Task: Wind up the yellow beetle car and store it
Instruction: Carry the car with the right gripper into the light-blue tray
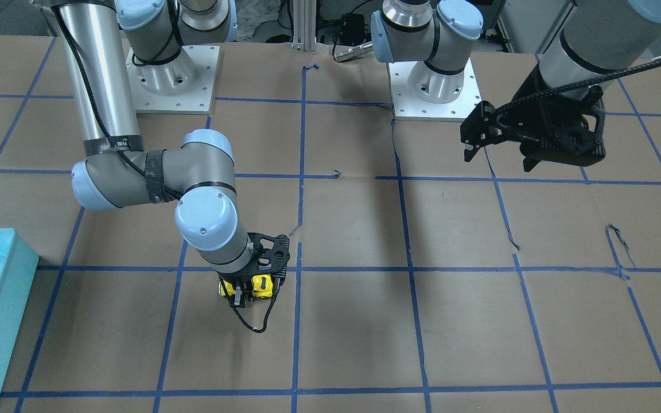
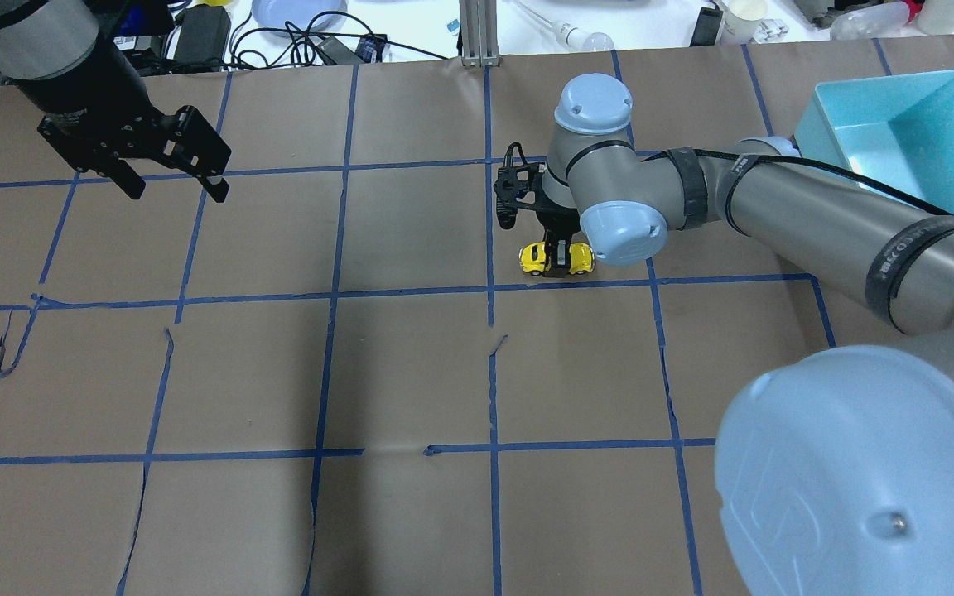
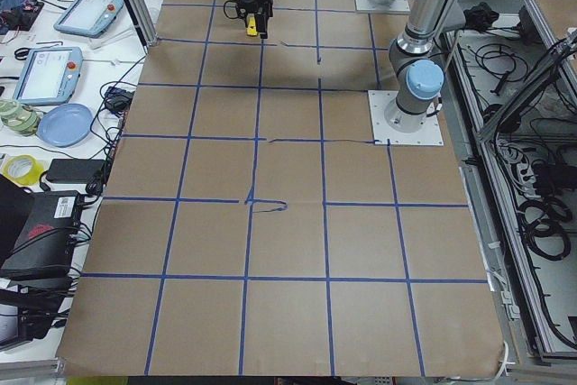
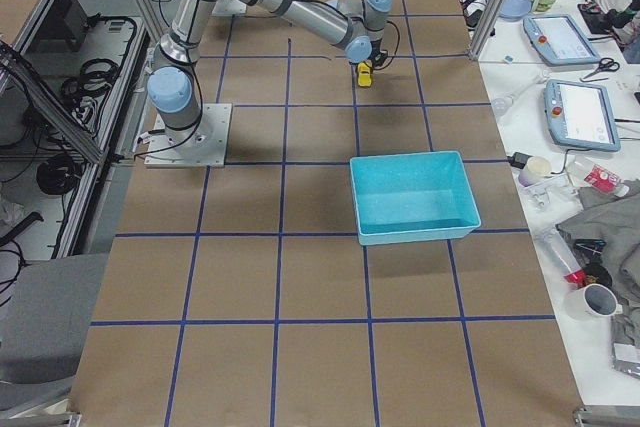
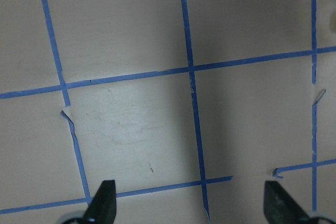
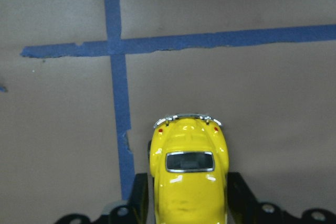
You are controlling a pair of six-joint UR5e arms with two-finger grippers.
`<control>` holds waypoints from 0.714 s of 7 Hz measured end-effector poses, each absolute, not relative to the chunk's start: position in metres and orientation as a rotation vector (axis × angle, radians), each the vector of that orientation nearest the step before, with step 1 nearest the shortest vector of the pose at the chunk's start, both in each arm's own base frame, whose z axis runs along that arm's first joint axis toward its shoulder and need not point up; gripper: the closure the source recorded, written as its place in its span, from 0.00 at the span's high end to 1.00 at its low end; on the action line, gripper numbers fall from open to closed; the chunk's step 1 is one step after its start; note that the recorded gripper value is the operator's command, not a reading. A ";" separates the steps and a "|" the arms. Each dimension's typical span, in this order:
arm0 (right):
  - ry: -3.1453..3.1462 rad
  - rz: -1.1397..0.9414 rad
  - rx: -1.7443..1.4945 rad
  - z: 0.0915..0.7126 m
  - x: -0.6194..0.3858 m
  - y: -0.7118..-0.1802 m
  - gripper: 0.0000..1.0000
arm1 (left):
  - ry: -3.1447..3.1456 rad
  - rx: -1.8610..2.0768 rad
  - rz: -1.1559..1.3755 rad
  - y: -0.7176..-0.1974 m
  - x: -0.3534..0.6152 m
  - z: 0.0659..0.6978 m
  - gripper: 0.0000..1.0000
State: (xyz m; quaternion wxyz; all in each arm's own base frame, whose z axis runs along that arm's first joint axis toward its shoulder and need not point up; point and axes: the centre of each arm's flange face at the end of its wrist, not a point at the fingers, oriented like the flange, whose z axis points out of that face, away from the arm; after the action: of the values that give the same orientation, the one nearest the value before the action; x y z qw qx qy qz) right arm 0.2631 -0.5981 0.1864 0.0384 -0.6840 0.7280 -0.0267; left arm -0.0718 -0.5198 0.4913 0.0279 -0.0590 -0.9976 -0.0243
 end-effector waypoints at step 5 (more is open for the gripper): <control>2.462 -0.062 -1.916 0.312 0.129 -0.621 0.00 | -3.086 -0.167 -0.073 -0.519 -0.073 0.492 1.00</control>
State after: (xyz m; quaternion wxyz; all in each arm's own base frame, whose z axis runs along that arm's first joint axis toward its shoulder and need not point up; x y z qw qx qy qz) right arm 0.1289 -0.6206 0.3120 0.0107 -0.6140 0.7890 -0.0200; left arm -0.0726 -0.5189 0.4923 0.0249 -0.0540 -0.9980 -0.0236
